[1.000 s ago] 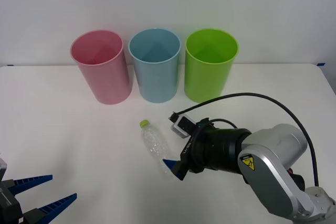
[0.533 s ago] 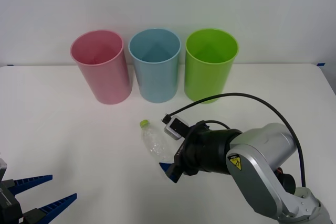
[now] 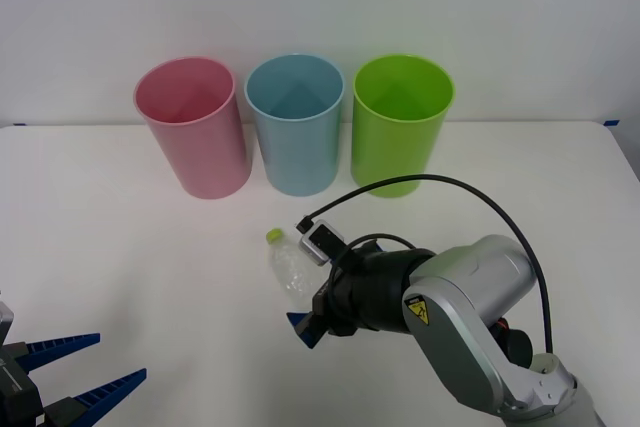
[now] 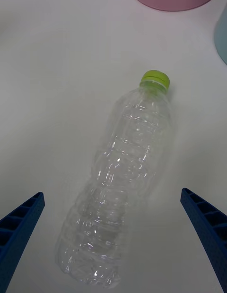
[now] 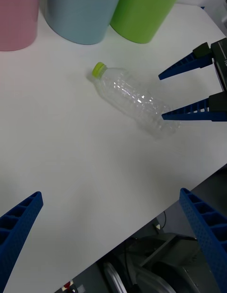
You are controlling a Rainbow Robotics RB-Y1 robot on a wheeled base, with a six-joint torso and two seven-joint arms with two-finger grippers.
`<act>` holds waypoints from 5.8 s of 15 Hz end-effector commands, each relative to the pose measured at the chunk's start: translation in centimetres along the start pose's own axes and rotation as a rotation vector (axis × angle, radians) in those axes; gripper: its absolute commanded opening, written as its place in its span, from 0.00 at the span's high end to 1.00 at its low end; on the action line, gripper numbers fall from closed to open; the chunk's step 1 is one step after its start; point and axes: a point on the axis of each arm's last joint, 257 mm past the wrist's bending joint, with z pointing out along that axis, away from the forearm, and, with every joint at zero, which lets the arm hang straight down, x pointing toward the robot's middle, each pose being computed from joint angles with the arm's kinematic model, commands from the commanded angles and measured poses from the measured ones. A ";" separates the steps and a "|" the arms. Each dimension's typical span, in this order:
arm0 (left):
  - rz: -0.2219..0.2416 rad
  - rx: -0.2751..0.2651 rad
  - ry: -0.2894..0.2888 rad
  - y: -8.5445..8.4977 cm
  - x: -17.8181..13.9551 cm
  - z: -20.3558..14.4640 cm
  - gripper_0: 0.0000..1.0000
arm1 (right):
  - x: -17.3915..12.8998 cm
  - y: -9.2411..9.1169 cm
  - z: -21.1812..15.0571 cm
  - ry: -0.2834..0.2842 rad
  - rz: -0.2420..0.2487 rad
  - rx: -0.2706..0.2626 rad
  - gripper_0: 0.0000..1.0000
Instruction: Put cans in the blue bin and PET bottles in the pink bin and trash in the green bin.
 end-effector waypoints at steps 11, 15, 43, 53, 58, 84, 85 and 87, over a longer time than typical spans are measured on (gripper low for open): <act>0.000 0.000 0.000 0.0 0.0 0.0 0.00 | 1.8 0.1 3.4 0.002 0.034 -0.003 0.00; 0.000 0.000 0.000 0.0 0.0 0.0 0.00 | 1.8 0.4 4.4 -0.020 0.035 0.000 0.00; 0.000 0.000 0.000 0.0 0.0 0.0 0.00 | 0.7 0.8 5.4 -0.082 0.029 -0.009 1.00; 0.000 0.000 0.000 0.0 0.0 0.0 0.00 | -7.0 1.7 -2.4 -0.385 0.064 -0.185 1.00; 0.000 0.000 0.000 0.0 0.0 0.0 0.00 | -10.1 2.9 -6.2 -0.489 0.076 -0.260 1.00; 0.000 0.000 0.000 0.0 0.0 0.0 0.00 | -33.5 1.8 -12.3 -0.995 0.232 -0.301 1.00; 0.000 0.000 0.000 0.0 0.0 0.0 0.00 | -34.2 1.6 -12.0 -0.993 0.205 -0.285 1.00; 0.000 0.000 0.000 0.0 0.0 0.0 0.00 | -35.6 1.1 -11.3 -0.987 0.171 -0.265 1.00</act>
